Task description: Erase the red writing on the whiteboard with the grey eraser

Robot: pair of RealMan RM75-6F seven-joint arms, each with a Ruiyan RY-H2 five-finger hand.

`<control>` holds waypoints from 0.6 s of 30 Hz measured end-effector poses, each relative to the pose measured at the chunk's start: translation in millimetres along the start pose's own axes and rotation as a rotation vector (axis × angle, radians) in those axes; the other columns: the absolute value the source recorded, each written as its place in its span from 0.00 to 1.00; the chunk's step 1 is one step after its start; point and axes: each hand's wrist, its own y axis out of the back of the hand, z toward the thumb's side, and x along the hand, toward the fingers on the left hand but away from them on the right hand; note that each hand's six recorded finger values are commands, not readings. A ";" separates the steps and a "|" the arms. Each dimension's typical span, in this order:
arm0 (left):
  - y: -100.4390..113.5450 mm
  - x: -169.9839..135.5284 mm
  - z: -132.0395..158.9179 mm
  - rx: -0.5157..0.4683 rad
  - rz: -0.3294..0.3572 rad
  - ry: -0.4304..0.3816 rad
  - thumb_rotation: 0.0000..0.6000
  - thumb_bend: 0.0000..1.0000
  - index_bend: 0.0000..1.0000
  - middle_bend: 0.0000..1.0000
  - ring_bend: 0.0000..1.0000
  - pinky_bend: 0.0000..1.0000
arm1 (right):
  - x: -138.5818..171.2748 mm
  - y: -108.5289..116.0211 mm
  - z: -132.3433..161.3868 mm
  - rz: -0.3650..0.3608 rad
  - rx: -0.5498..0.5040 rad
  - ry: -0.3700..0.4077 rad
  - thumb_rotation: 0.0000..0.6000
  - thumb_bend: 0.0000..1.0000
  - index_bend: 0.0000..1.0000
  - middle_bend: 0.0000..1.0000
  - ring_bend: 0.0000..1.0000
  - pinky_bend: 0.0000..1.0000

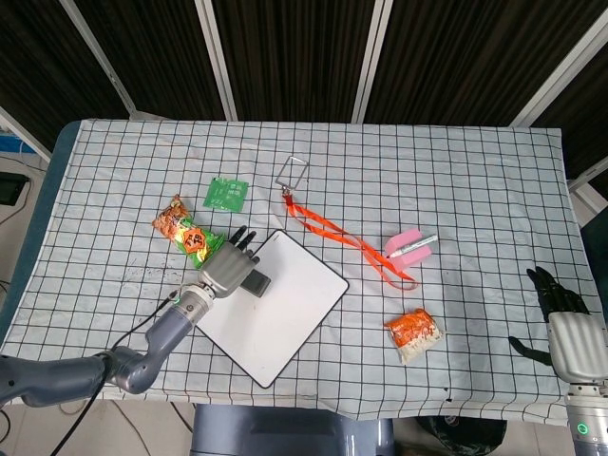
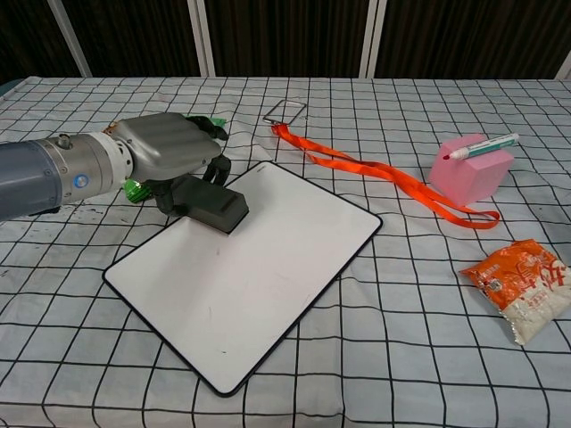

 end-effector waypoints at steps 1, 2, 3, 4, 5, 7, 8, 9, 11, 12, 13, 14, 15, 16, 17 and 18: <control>0.8 0.8 -1.5 -0.001 0.001 0.007 1.00 0.31 0.42 0.40 0.00 0.00 | 0.0 0.0 0.0 0.000 0.000 0.000 1.00 0.15 0.01 0.10 0.21 0.22; 2.4 1.9 -3.8 -0.004 0.004 0.016 1.00 0.31 0.42 0.40 0.00 0.00 | 0.0 0.0 0.1 0.000 0.000 0.000 1.00 0.15 0.01 0.10 0.21 0.22; 4.8 2.4 -6.5 -0.006 0.010 0.026 1.00 0.31 0.42 0.40 0.00 0.00 | 0.0 0.0 0.1 0.000 0.001 0.000 1.00 0.15 0.01 0.10 0.21 0.22; 6.8 2.3 -7.7 -0.007 0.016 0.029 1.00 0.31 0.41 0.40 0.00 0.00 | 0.0 0.0 0.1 0.000 0.001 0.001 1.00 0.15 0.01 0.10 0.21 0.22; 8.9 2.0 -8.2 -0.009 0.022 0.030 1.00 0.31 0.41 0.40 0.00 0.00 | 0.0 -0.1 0.2 0.000 0.001 0.001 1.00 0.15 0.01 0.10 0.21 0.22; 13.5 0.9 -8.9 -0.019 0.037 0.030 1.00 0.31 0.41 0.40 0.00 0.00 | 0.0 -0.2 0.2 0.000 0.002 0.001 1.00 0.15 0.01 0.10 0.21 0.22; 16.0 0.1 -9.0 -0.025 0.046 0.029 1.00 0.31 0.41 0.40 0.00 0.00 | 0.0 -0.2 0.3 0.000 0.002 0.001 1.00 0.15 0.01 0.10 0.21 0.22; 19.6 -1.4 -9.1 -0.035 0.059 0.026 1.00 0.31 0.41 0.40 0.00 0.00 | 0.1 -0.2 0.3 0.000 0.003 0.001 1.00 0.15 0.01 0.10 0.21 0.22; 25.0 -4.7 -10.0 -0.047 0.077 0.020 1.00 0.31 0.41 0.40 0.00 0.00 | 0.2 -0.1 0.3 -0.001 0.003 0.001 1.00 0.15 0.01 0.10 0.21 0.22; 28.2 -7.5 -11.0 -0.054 0.087 0.017 1.00 0.31 0.41 0.40 0.00 0.00 | 0.2 0.0 0.2 -0.001 0.002 0.001 1.00 0.15 0.01 0.10 0.21 0.22; 30.2 -9.9 -12.4 -0.059 0.092 0.015 1.00 0.31 0.41 0.40 0.00 0.00 | 0.2 0.0 0.2 -0.001 0.002 0.000 1.00 0.15 0.01 0.10 0.21 0.22; 32.0 -12.4 -14.2 -0.064 0.096 0.014 1.00 0.31 0.41 0.40 0.00 0.00 | 0.2 0.0 0.1 -0.001 0.002 0.000 1.00 0.15 0.01 0.10 0.21 0.22; 34.4 -16.3 -17.3 -0.068 0.100 0.015 1.00 0.31 0.41 0.40 0.00 0.00 | 0.2 0.0 0.0 0.000 0.001 -0.001 1.00 0.15 0.01 0.10 0.21 0.22; 36.3 -19.4 -20.2 -0.069 0.104 0.016 1.00 0.31 0.41 0.40 0.00 0.00 | 0.1 -0.1 -0.1 0.000 0.001 -0.001 1.00 0.15 0.01 0.10 0.21 0.22; 38.7 -24.0 -25.0 -0.069 0.109 0.021 1.00 0.31 0.41 0.40 0.00 0.00 | 0.2 -0.1 -0.2 0.000 0.001 -0.001 1.00 0.15 0.01 0.10 0.21 0.22; 40.3 -27.7 -28.8 -0.069 0.113 0.025 1.00 0.31 0.41 0.40 0.00 0.00 | 0.2 -0.3 -0.2 0.001 0.002 -0.001 1.00 0.15 0.01 0.10 0.21 0.22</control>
